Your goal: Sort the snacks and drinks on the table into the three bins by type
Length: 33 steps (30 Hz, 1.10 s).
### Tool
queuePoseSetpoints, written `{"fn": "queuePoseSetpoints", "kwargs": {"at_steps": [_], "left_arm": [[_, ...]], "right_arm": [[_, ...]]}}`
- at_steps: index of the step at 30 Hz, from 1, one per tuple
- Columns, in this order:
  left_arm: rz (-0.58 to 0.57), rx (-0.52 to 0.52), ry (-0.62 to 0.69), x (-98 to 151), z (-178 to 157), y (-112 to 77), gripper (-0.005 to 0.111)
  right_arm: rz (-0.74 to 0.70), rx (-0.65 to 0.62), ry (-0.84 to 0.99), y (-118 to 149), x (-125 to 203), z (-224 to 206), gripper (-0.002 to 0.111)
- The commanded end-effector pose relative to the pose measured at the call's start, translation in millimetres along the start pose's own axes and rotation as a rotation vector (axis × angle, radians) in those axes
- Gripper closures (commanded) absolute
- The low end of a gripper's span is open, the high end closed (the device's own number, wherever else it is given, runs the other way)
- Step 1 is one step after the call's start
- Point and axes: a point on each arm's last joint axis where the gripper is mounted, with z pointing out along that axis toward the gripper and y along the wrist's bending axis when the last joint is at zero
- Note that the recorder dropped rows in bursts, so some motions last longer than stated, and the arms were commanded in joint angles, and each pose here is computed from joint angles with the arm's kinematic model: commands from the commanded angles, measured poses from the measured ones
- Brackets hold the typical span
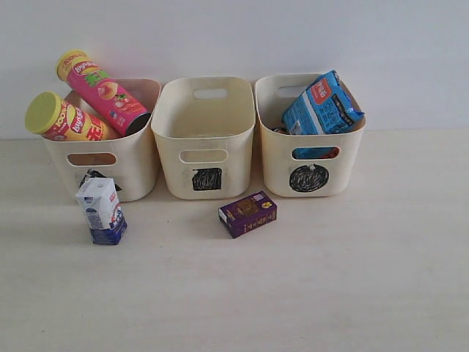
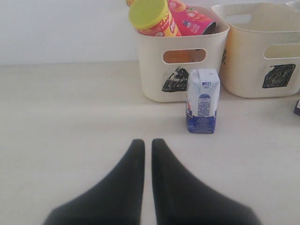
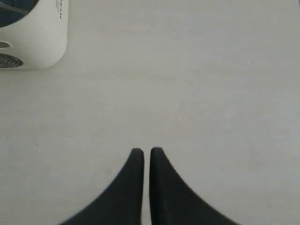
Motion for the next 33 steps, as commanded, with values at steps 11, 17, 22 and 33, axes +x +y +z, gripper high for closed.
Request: {"fn": "queuePoseSetpoints", "kwargs": {"at_steps": [11,17,22,33], "left_arm": [[-0.008,0.001,-0.006,-0.5,-0.2,-0.2,0.102],[-0.008,0.001,-0.006,-0.5,-0.2,-0.2,0.102],[-0.008,0.001,-0.006,-0.5,-0.2,-0.2,0.102],[-0.008,0.001,-0.006,-0.5,-0.2,-0.2,0.102]], "right_arm": [[0.065,-0.027,-0.367,6.4,81.8,-70.0,0.108],[0.083,-0.028,-0.470,8.2,114.7,-94.3,0.108],[0.088,-0.027,-0.554,8.5,125.5,-114.9,0.108],[0.038,-0.005,-0.663,12.9,172.7,-90.2,0.108]]}}
